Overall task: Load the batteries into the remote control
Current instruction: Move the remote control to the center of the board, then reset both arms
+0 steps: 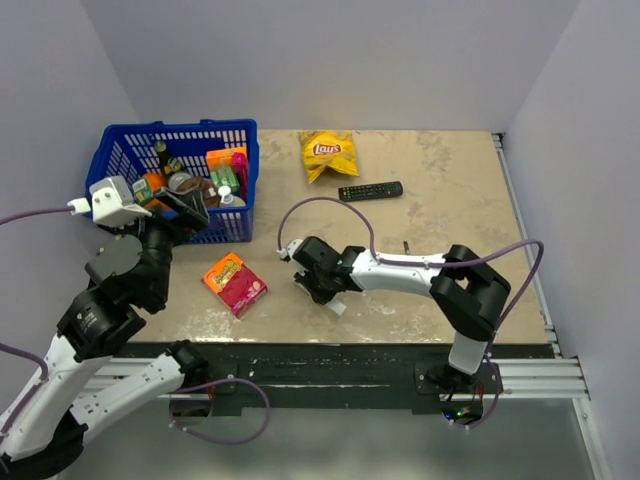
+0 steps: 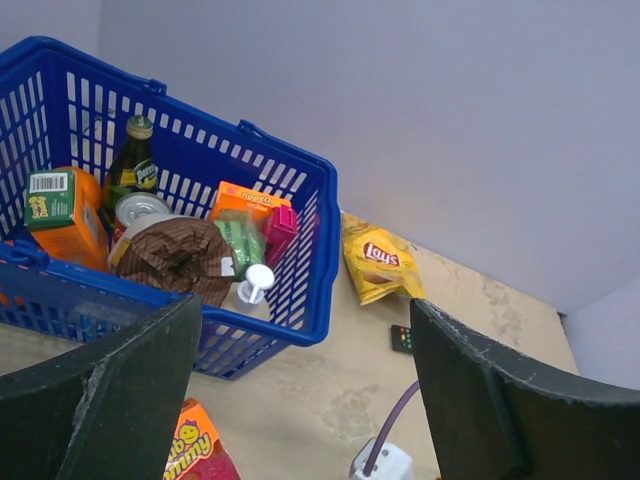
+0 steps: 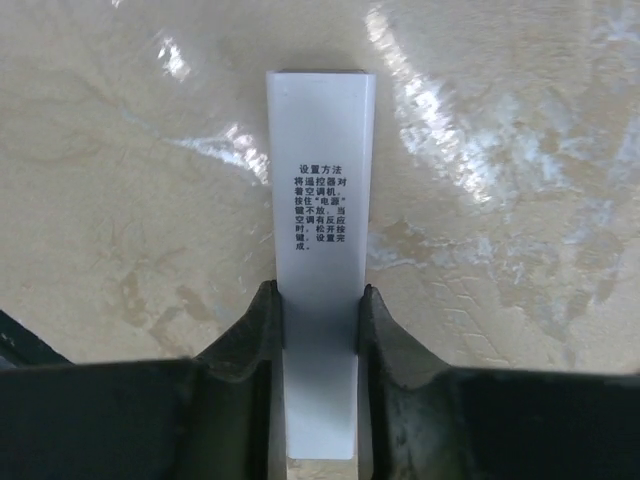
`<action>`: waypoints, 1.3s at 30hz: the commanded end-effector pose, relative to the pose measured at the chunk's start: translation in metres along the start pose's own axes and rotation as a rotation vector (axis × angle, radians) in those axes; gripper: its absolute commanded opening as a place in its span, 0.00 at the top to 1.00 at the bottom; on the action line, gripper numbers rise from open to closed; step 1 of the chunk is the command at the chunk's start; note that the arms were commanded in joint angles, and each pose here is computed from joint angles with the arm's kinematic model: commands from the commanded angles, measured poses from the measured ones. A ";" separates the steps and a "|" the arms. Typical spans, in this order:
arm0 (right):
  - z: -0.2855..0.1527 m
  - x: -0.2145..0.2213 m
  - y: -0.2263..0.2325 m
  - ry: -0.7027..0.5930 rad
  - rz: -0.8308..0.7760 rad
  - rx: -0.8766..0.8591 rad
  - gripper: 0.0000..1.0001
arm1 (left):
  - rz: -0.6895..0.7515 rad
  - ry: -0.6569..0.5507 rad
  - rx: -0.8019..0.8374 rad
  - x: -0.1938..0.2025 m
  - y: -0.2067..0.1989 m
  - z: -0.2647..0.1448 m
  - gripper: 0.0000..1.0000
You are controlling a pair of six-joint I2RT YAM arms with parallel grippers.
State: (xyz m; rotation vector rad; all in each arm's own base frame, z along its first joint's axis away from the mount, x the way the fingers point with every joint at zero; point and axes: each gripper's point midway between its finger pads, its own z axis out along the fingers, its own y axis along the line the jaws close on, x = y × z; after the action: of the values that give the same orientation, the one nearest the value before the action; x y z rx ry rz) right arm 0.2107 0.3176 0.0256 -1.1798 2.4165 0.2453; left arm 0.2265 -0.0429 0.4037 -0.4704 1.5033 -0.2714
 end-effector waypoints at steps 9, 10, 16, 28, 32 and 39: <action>0.036 -0.072 -0.082 -0.111 0.562 0.218 0.82 | 0.117 0.197 0.119 0.074 -0.041 0.024 0.09; 0.039 -0.074 -0.082 -0.110 0.572 0.221 0.78 | 0.110 0.202 0.132 0.077 -0.046 0.025 0.09; -0.003 -0.110 -0.095 -0.209 0.606 0.179 0.31 | 0.182 0.302 0.176 0.115 -0.060 0.035 0.00; -0.258 -0.075 -0.290 -0.635 0.863 0.552 0.02 | -0.055 0.333 0.081 0.090 0.010 0.089 0.00; -0.363 -0.032 -0.306 -0.788 0.893 0.839 0.02 | 0.018 0.111 -0.029 0.005 0.016 0.081 0.00; -0.465 0.010 -0.275 -1.052 0.893 0.993 0.02 | 0.079 -0.296 -0.159 -0.116 0.033 0.032 0.00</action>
State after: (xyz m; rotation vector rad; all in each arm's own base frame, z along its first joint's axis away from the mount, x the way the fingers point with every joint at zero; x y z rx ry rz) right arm 0.3092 0.0121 0.4271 0.3830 1.6126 0.0208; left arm 0.2844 0.0006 0.4262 -0.4897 1.5000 -0.1844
